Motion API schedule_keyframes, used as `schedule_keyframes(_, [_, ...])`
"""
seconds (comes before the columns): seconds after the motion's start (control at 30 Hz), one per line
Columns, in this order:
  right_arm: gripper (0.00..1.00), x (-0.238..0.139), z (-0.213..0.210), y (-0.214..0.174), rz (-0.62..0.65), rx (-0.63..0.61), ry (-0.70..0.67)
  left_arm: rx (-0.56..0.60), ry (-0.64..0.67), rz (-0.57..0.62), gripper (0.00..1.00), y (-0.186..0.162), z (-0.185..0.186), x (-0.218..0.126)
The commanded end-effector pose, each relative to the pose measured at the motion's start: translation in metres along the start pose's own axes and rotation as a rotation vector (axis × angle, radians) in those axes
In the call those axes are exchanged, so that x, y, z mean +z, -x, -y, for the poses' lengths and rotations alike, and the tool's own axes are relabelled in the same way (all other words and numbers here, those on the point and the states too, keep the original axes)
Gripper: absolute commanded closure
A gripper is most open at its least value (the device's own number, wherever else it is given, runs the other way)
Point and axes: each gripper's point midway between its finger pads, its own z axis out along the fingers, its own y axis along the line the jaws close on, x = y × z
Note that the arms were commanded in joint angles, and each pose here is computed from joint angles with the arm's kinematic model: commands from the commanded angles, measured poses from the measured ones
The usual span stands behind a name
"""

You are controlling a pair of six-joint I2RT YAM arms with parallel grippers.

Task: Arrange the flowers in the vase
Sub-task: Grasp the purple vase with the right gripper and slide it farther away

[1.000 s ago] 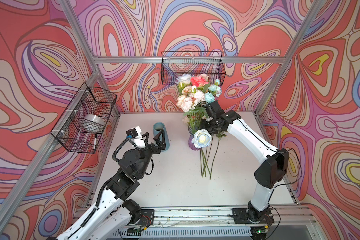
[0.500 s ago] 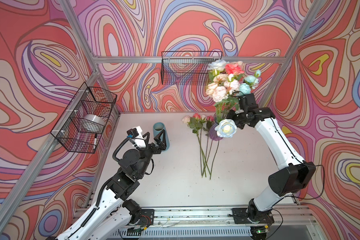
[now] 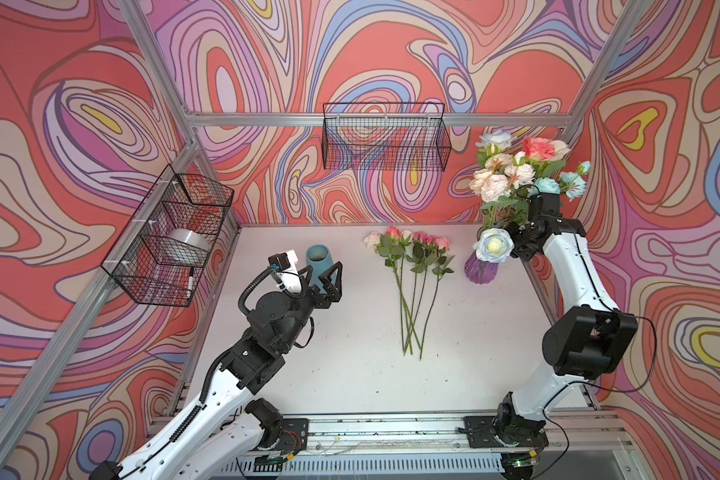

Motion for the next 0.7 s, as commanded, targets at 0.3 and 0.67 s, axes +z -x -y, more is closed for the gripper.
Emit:
schedule_keyframes(0.3, [1.0,-0.002,-0.03,0.05,0.093,0.028,0.114,-0.023,-0.01,0.019,0.08,0.011,0.006,-0.001])
schedule_keyframes(0.67, [0.74,0.004,-0.027,0.053,0.065,0.062,0.113,-0.016,-0.009,0.002,0.07,0.008,0.007,0.002])
